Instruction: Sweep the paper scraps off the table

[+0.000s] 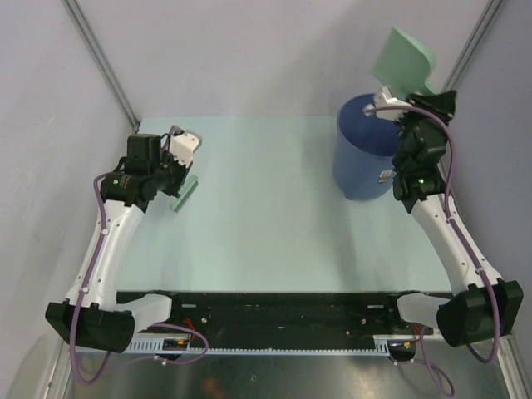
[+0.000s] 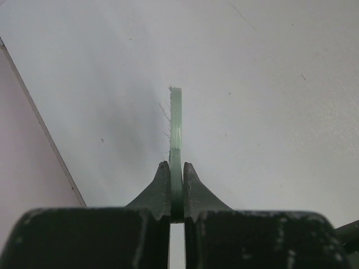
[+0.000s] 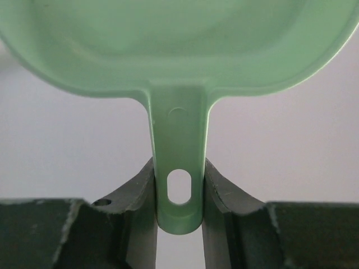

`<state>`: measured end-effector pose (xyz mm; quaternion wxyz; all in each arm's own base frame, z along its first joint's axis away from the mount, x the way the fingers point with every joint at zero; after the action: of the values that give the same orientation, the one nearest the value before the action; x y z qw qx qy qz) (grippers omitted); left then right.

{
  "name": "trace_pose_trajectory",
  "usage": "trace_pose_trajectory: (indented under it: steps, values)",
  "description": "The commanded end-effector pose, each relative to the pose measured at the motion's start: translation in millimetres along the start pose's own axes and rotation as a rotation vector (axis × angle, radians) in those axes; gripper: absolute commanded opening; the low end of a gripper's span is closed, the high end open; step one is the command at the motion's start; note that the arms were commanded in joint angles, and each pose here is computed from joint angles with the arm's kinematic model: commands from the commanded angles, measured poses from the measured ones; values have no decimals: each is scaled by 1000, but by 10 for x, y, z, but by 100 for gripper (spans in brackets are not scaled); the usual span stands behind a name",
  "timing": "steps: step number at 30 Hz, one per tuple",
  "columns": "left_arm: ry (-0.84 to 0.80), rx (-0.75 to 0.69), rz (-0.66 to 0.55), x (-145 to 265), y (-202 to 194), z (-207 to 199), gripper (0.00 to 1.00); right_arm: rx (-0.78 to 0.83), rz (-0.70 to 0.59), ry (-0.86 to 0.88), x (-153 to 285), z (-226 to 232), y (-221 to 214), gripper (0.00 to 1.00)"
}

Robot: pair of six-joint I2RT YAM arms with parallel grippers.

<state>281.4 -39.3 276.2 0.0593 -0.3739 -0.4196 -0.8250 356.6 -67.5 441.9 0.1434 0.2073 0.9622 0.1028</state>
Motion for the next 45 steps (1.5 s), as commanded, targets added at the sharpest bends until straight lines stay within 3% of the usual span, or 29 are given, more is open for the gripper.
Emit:
trace_pose_trajectory:
  steps: [1, 3, 4, 6, 10, 13, 20, 21, 24, 28, 32, 36, 38, 41, 45]
  values:
    - [53, 5, -87, 141, 231, 135, 0, -763, -70, 53, 429, -570, 456, 0]
    - [82, 7, -89, 172, 278, 203, 0, -984, -120, 301, 695, -305, 787, 0]
    - [94, 7, -90, 190, 293, 229, 0, -1041, -175, 422, 804, -185, 991, 0]
    - [125, 5, -84, 221, 314, 293, 0, -1141, -160, 657, 1125, 155, 1287, 0]
    - [159, 8, -81, 258, 352, 364, 0, -1154, -95, 1056, 1671, 777, 1790, 0]
    - [185, 8, -70, 272, 366, 422, 0, -1106, -9, 1306, 2126, 1261, 2123, 0]
    - [214, 16, -52, 244, 397, 504, 0, -857, 354, 1644, 2949, 2292, 2423, 0]
    - [214, 18, -50, 246, 401, 501, 0, -780, 430, 1755, 3140, 2559, 2452, 0]
    - [215, 13, -46, 236, 404, 489, 0, -619, 569, 1772, 3335, 2961, 2397, 0]
    - [211, 8, -39, 219, 397, 469, 0, -501, 633, 1716, 3461, 3315, 2382, 0]
    - [188, 4, -31, 152, 390, 419, 0, -510, 653, 1656, 3455, 3588, 2441, 0]
    - [156, -14, -33, 90, 427, 332, 0, -530, 650, 1690, 3512, 3717, 2537, 8]
    - [146, -21, -27, 57, 431, 302, 0, -538, 620, 1709, 3542, 3683, 2607, 22]
    - [135, -38, -23, 21, 457, 254, 0, -562, 571, 1725, 3561, 3550, 2703, 99]
    - [117, -61, -29, -22, 541, 179, 0, -676, 480, 1701, 3423, 3070, 2810, 100]
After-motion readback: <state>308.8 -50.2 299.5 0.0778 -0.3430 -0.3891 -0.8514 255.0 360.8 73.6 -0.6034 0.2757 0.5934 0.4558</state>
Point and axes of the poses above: each gripper's point midway between its finger pads, its own x axis back along the fingers, its own z axis along the line the jaws close on, y = z × x, the point moved 3 cm from there along x, back along the fingers, and after that the axes turned 11 degrees about -x, right-handed, at the moved point
